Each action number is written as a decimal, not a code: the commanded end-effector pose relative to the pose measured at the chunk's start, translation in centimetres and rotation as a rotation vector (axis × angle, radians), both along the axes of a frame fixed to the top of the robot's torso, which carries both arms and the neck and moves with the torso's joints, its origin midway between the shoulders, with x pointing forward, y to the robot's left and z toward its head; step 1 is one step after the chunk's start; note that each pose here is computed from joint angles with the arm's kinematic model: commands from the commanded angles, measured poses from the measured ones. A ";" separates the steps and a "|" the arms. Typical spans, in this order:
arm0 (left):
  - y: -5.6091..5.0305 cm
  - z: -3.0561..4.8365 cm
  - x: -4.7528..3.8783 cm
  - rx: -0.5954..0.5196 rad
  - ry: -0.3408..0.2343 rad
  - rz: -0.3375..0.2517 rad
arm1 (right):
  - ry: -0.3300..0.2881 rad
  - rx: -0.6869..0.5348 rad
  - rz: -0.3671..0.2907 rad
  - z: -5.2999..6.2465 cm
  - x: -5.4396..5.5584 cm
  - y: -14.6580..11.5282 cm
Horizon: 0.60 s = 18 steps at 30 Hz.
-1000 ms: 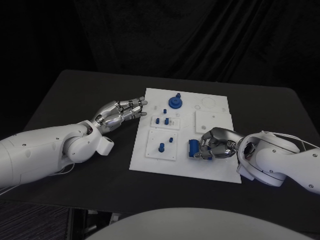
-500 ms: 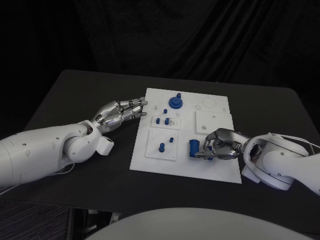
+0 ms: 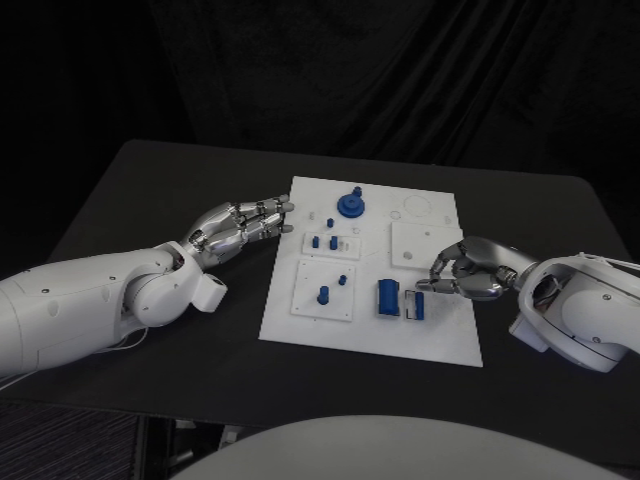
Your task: Assemble the parts on the task board
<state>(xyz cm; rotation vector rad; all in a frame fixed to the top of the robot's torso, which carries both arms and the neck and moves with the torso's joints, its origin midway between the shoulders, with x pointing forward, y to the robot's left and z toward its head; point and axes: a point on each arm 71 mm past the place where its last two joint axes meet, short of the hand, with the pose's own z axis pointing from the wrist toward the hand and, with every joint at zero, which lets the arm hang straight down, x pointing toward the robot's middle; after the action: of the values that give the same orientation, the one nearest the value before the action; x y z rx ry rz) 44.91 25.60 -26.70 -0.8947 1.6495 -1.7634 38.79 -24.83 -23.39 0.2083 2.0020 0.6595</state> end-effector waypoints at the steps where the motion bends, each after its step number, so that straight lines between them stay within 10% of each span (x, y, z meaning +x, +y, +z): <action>1: 0.0 0.06 -0.02 -0.012 -0.011 0.004 | 0.002 -0.062 -0.004 -0.2 0.2 -0.9; 18: 0.0 -0.08 0.12 -0.012 -0.010 0.001 | 0.086 -0.165 -0.038 -2.0 0.1 -2.0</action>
<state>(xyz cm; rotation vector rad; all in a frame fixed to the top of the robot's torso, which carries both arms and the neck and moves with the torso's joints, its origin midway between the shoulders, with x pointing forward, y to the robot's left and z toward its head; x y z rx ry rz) 45.10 25.65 -26.82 -0.8945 1.6480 -1.7570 39.02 -26.66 -25.01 0.1842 2.0841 0.5257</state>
